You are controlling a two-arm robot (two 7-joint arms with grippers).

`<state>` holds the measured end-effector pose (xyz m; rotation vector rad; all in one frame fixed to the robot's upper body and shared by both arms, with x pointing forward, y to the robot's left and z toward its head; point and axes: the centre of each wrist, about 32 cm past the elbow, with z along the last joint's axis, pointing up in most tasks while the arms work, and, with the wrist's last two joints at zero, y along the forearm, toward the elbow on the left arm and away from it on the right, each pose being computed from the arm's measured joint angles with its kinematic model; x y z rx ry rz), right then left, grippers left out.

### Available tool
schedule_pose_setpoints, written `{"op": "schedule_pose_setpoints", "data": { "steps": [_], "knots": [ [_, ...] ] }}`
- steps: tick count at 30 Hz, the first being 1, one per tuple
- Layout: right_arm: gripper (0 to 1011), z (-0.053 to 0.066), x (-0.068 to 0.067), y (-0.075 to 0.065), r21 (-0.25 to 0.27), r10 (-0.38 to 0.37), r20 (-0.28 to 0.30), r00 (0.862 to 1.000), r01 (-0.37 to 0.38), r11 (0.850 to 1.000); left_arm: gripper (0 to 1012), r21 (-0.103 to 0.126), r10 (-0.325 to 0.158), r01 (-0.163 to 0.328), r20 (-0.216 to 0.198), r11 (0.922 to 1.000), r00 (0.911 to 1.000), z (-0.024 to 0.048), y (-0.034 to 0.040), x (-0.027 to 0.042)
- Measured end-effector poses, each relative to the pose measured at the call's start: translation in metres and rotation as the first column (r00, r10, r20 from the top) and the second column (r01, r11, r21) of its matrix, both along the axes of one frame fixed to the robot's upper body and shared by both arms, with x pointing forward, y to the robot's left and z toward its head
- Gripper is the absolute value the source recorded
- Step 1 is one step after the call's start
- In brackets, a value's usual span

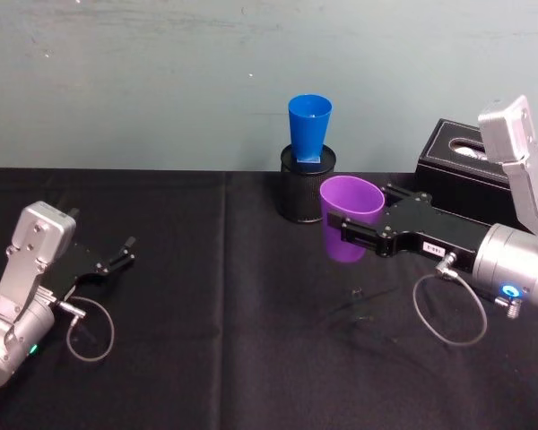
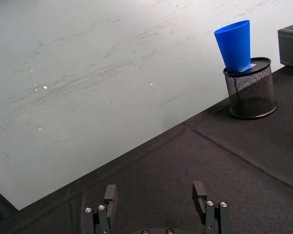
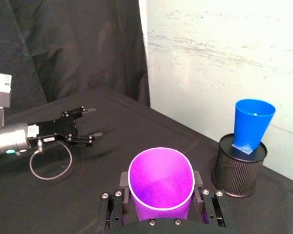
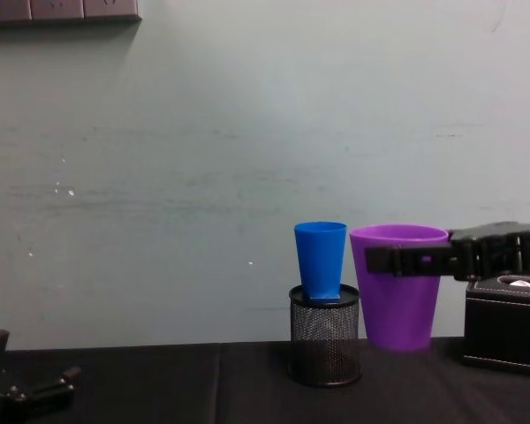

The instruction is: Pick up one cup with a gripper and tap it against the other cup.

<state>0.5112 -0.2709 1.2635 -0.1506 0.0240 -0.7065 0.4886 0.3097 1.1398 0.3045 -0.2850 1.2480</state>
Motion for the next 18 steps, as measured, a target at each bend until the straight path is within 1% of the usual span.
{"op": "schedule_pose_setpoints", "data": {
  "steps": [4,18],
  "knots": [
    [726,0.0045,-0.0008,0.002,0.003,0.004,0.01,1.0,-0.004,1.0,1011,0.0,0.0,0.0,0.0,1.0,1.0,0.0,0.0,0.0],
    [726,0.0051,-0.0011,0.0028,0.005,0.007,0.012,1.0,-0.007,1.0,1011,0.0,0.0,0.0,0.0,1.0,1.0,0.0,0.0,0.0]
  ]
}}
